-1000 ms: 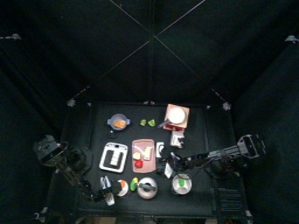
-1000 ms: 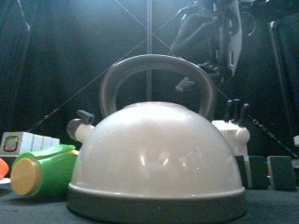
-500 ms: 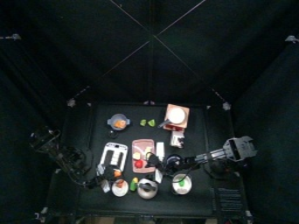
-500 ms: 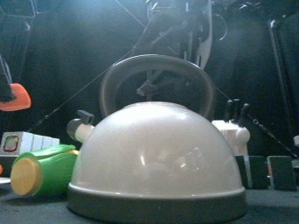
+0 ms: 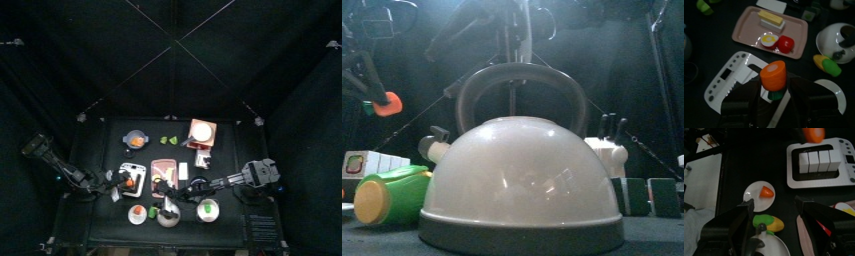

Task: Grab carrot bottom

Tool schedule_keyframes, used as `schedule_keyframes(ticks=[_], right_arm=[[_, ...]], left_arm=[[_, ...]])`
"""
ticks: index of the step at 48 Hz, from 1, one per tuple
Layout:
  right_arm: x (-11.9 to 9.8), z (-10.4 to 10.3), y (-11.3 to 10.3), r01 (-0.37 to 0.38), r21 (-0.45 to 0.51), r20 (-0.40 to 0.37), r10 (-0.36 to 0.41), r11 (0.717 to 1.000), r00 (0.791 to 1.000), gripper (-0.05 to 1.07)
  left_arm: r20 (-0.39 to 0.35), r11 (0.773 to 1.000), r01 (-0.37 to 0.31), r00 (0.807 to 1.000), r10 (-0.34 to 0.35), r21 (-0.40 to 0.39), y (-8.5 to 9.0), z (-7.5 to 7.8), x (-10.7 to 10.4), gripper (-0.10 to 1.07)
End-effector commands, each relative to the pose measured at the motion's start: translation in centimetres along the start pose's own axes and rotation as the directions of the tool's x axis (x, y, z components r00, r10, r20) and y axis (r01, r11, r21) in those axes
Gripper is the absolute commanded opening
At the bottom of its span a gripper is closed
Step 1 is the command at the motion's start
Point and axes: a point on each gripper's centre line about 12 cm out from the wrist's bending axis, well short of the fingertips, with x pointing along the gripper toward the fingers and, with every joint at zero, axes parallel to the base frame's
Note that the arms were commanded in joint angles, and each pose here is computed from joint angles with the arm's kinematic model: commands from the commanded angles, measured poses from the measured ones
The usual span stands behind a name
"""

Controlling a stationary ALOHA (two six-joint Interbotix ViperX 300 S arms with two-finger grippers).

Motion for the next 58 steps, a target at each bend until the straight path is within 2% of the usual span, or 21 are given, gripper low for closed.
schedule_keyframes(ticks=[1,7,11,15,24,33,45,58], right_arm=[[0.6,2.5,1.0,-0.025,-0.007,0.059,0.025,1.0,0.998,0.96],[1.7,2.8,1.3,-0.027,-0.031,0.066,0.029,0.999,0.997,0.96],[2.2,3.1,1.4,-0.027,-0.055,0.074,0.031,0.998,0.997,0.96],[2.8,3.0,1.5,-0.025,-0.094,0.073,0.032,0.995,0.997,0.96],[5.1,1.9,1.2,-0.012,-0.195,0.051,0.022,0.981,0.998,0.96],[7.1,0.6,1.9,-0.022,-0.253,0.031,0.031,0.967,0.999,0.96],[9.1,-1.2,1.9,-0.026,-0.274,-0.003,0.027,0.961,1.0,0.96],[10.1,-2.4,2.7,-0.041,-0.284,-0.022,0.037,0.958,0.999,0.96]], left_arm=[[0.027,1.0,0.016,1.0,-0.016,0.004,0.8,0.8,-0.2,0.62],[0.01,0.993,0.074,0.997,-0.075,0.088,0.8,0.0,0.4,0.62],[0.0,0.986,0.122,0.992,-0.123,0.115,0.4,-0.2,0.5,0.62],[-0.007,0.981,0.139,0.99,-0.139,0.134,0.3,-0.3,0.6,0.62],[-0.04,0.982,0.122,0.992,-0.117,0.146,1.0,-1.4,1.0,0.62],[-0.043,0.983,0.121,0.992,-0.116,0.142,1.0,-1.5,1.0,0.62],[-0.042,0.983,0.119,0.993,-0.114,0.142,1.0,-1.5,1.0,0.62],[-0.033,0.982,0.112,0.994,-0.108,0.149,1.2,-1.3,1.1,0.62]])
